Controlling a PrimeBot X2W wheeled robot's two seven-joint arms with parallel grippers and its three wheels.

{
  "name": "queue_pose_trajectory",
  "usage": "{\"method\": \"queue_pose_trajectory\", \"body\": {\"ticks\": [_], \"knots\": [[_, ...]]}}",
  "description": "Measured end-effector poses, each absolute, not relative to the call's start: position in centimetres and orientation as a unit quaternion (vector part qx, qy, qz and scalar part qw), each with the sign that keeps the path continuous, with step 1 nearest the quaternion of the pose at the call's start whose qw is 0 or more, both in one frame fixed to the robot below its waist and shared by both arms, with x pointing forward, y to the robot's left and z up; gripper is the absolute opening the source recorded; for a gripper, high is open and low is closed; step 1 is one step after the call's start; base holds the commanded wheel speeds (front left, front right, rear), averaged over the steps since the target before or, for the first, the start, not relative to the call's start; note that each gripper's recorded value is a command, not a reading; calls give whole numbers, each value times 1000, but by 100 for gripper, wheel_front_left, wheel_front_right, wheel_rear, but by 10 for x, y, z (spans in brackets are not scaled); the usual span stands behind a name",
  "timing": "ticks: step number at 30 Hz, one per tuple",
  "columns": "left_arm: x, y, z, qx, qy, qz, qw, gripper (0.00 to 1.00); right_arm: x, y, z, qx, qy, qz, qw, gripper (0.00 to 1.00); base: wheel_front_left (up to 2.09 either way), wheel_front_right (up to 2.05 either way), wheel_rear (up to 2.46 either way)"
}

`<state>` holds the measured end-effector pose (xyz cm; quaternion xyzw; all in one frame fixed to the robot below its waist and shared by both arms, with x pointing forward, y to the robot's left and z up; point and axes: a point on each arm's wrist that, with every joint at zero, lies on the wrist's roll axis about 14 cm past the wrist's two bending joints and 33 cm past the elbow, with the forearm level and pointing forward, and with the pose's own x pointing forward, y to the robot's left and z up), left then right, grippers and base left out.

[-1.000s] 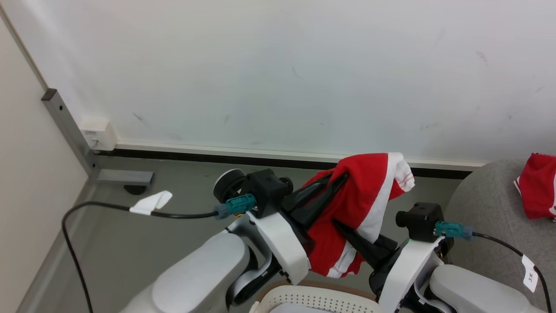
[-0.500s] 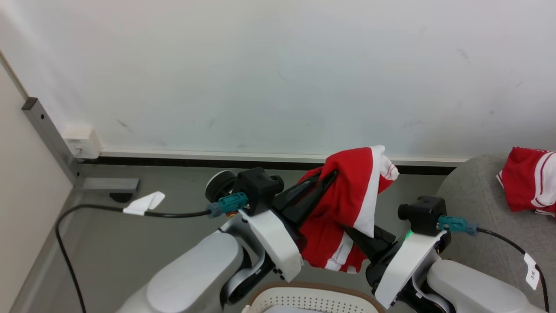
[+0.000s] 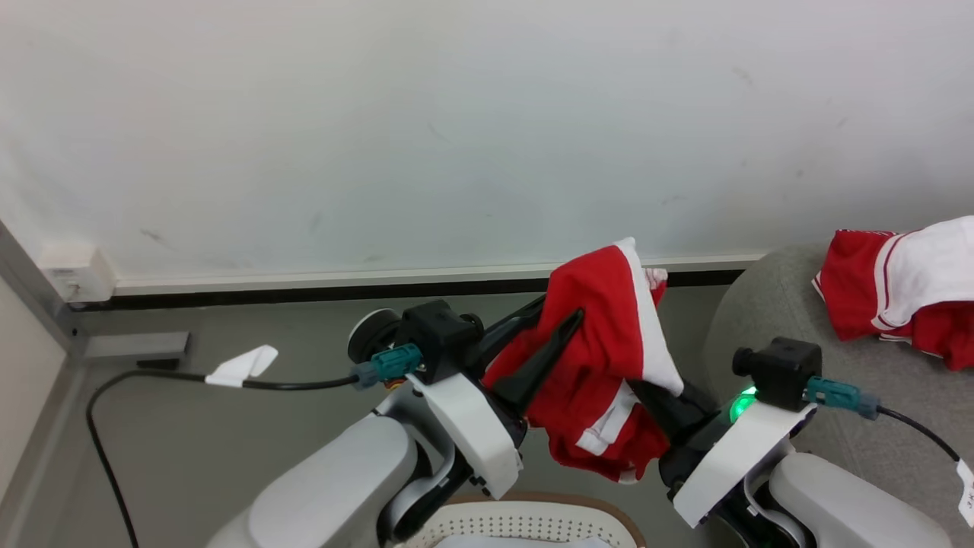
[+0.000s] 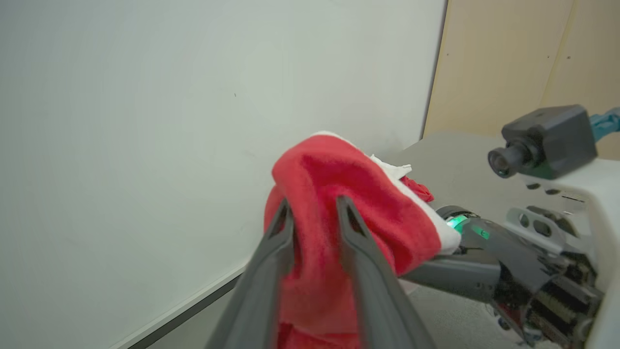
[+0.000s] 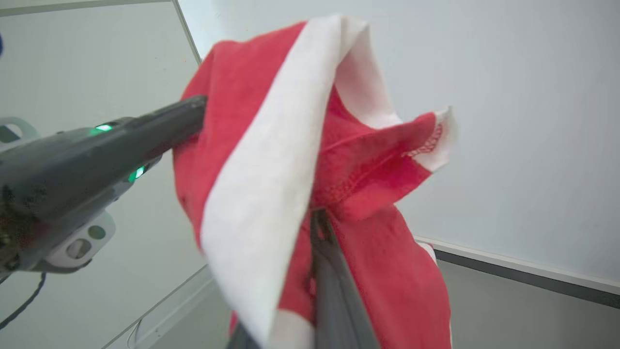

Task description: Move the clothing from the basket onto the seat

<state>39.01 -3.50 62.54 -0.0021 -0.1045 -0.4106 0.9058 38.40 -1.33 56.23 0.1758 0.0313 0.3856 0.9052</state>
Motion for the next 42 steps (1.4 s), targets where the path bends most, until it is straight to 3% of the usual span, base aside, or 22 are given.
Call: {"method": "queue_pose_trajectory", "body": {"ticks": [1,22,34,42], "knots": [[390,-37,625,-4,-104,-413,905,100,386,-19,565,179,25,377,909,0,0,0,0],[381,-107,607,-48,-95,-512,853,100,392,-156,580,162,-65,188,966,0,0,0,0],[362,-152,589,-68,-84,-577,809,100,355,-243,567,134,-82,46,987,0,0,0,0],[346,-170,578,-78,-70,-600,793,100,332,-266,560,130,-83,-4,988,0,0,0,0]]}}
